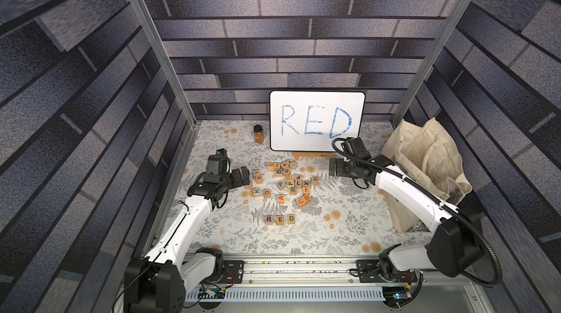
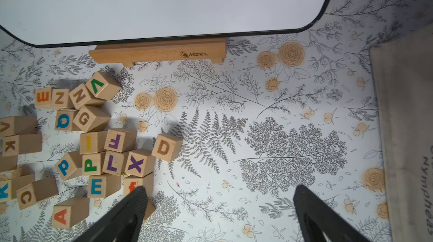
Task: Assemble the uppercase word "red" with letter blocks
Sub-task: Reset both arms
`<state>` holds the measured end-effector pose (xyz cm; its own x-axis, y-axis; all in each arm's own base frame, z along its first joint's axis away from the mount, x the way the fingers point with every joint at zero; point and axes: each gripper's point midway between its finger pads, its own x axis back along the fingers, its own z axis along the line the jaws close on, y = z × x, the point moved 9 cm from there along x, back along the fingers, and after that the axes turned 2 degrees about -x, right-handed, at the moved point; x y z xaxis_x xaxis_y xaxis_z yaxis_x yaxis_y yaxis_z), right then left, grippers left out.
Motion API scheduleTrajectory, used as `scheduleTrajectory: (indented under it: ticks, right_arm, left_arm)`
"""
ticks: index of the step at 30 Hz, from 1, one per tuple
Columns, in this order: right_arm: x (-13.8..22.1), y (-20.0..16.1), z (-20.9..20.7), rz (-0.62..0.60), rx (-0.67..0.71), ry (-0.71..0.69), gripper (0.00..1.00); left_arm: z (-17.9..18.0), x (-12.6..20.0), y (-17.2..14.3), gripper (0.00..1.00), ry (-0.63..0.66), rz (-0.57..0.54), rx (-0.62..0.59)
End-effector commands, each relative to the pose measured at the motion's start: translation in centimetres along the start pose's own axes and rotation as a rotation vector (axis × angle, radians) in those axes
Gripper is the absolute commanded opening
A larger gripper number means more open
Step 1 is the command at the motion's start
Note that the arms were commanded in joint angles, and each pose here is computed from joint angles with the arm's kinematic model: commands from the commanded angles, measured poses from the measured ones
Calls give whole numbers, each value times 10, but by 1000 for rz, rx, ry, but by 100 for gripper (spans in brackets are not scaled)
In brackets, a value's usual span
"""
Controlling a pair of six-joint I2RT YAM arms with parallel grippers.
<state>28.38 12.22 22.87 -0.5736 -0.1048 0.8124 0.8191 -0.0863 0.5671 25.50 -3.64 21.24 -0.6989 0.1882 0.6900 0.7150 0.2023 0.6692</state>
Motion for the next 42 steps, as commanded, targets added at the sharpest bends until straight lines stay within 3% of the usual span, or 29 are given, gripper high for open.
scheduleTrajectory:
  ticks: [1, 12, 27, 30, 36, 40, 42]
  right_arm:
    - [-3, 7, -12, -99, 20, 21, 100]
    - [-23, 8, -55, -251, 135, -89, 100]
    - [-63, -21, -106, -344, 33, -174, 100]
    - [-72, -27, -115, -366, 17, -203, 100]
    - [-78, -15, -122, -460, -17, -207, 100]
    - [-82, -7, -127, -467, -9, -206, 100]
    - [-81, -13, -130, -536, -3, -189, 100]
  left_arm:
    - [12, -3, 2, 100, 32, -66, -71]
    - [54, -25, 0, 100, 174, -193, -51]
    - [78, -64, -7, 100, 200, -225, -38]
    - [84, -67, 1, 100, 205, -277, -35]
    - [98, -73, 15, 100, 208, -363, -17]
    - [100, -80, 16, 100, 213, -385, -42]
    - [96, -82, 14, 100, 217, -370, -66]
